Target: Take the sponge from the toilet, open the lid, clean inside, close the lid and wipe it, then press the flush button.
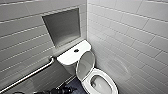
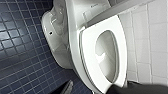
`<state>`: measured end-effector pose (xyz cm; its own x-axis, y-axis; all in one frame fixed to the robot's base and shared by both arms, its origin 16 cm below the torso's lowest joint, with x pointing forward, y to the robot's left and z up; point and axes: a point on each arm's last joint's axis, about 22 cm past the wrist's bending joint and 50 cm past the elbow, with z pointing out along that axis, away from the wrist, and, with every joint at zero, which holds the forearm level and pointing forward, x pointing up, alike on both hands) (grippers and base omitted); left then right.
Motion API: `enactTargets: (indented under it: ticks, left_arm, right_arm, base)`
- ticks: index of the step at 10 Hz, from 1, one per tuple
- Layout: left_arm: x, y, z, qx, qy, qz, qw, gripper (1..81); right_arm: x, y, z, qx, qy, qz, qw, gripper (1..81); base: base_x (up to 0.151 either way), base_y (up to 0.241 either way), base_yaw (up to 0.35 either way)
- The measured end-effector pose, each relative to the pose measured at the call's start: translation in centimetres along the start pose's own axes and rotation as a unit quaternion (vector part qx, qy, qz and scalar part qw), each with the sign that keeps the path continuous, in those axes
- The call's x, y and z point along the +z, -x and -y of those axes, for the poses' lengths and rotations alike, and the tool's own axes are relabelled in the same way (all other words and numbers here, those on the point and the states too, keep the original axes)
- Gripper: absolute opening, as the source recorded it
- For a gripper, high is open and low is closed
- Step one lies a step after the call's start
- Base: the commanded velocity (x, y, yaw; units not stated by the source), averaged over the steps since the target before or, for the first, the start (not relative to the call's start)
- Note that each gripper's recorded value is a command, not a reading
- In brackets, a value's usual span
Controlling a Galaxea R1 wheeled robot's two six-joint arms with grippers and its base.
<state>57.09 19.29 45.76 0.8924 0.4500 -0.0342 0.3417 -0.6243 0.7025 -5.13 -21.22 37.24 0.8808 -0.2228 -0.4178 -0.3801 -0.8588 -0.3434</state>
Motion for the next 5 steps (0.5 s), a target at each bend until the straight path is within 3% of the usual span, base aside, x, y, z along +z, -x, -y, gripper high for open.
enactTargets:
  ticks: [3, 5]
  left_arm:
    - [-0.4, -4.8, -0.8, -0.046, 0.003, -0.055, 0.9974, 81.1]
    - [-1.0, -7.4, -1.3, -0.081, 0.009, -0.096, 0.992, 81.1]
  right_arm:
    - [0.1, 0.8, 0.2, 0.0, -0.002, -0.001, 1.0, 1.0]
    - [-0.2, 0.7, 1.5, 0.005, -0.02, -0.022, 0.9995, 1.0]
  base:
    - [0.0, 0.0, 0.0]
    - [0.0, 0.0, 0.0]
